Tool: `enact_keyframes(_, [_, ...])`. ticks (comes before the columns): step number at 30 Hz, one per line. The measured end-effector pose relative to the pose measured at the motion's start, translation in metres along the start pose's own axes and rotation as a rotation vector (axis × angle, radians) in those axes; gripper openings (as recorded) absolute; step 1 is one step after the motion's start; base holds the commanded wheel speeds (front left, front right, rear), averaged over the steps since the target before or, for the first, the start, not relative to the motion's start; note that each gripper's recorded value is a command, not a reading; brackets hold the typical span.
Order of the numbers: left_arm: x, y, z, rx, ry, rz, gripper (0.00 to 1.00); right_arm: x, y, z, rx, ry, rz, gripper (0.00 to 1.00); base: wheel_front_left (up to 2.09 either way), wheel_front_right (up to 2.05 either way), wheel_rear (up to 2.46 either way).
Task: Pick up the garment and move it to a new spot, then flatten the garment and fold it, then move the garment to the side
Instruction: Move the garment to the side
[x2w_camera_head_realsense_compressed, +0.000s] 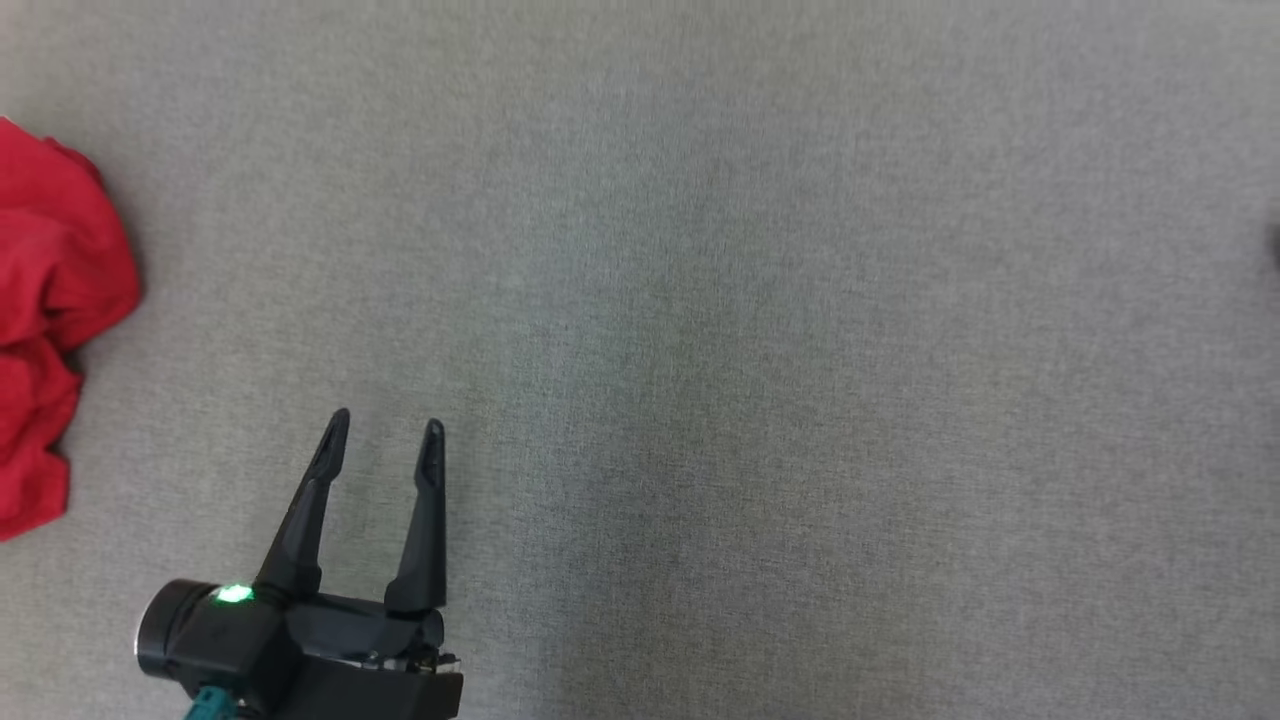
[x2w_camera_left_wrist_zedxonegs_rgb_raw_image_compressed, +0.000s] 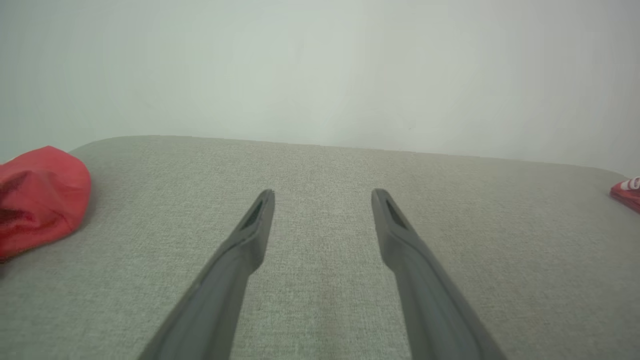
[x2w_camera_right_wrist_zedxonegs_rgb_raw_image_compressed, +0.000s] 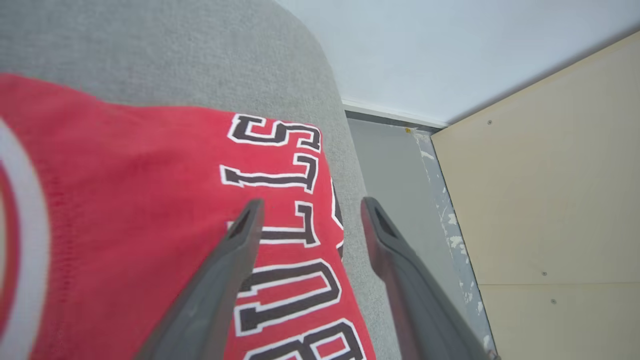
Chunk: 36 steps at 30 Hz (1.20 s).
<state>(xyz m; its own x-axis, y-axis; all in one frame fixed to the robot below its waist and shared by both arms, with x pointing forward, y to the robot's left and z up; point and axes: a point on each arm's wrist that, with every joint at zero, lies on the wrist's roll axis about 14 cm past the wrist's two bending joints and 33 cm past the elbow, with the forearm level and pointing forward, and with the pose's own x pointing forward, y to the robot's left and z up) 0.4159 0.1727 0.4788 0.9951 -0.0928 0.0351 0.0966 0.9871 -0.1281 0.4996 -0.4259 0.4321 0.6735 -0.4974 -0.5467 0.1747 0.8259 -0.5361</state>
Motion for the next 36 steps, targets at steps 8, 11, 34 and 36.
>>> enact_keyframes(8, [-0.015,0.019,-0.001,-0.075,0.029,0.118,1.00,-0.061,0.083,0.057,0.052,-0.323,0.203,1.00,0.00,0.00,0.00])
enact_keyframes(11, [-0.026,0.025,0.006,-0.069,0.010,0.151,1.00,-0.091,0.096,0.064,0.158,-0.438,0.267,1.00,0.00,0.00,0.00])
enact_keyframes(34, [-0.082,-0.005,0.048,-0.057,-0.125,0.066,1.00,-0.287,0.147,0.034,0.488,-0.833,0.551,1.00,0.00,0.00,0.00])
enact_keyframes(36, [-0.085,-0.007,0.047,-0.056,-0.124,0.058,1.00,-0.287,0.141,0.026,0.495,-0.827,0.531,1.00,0.00,0.00,0.00])
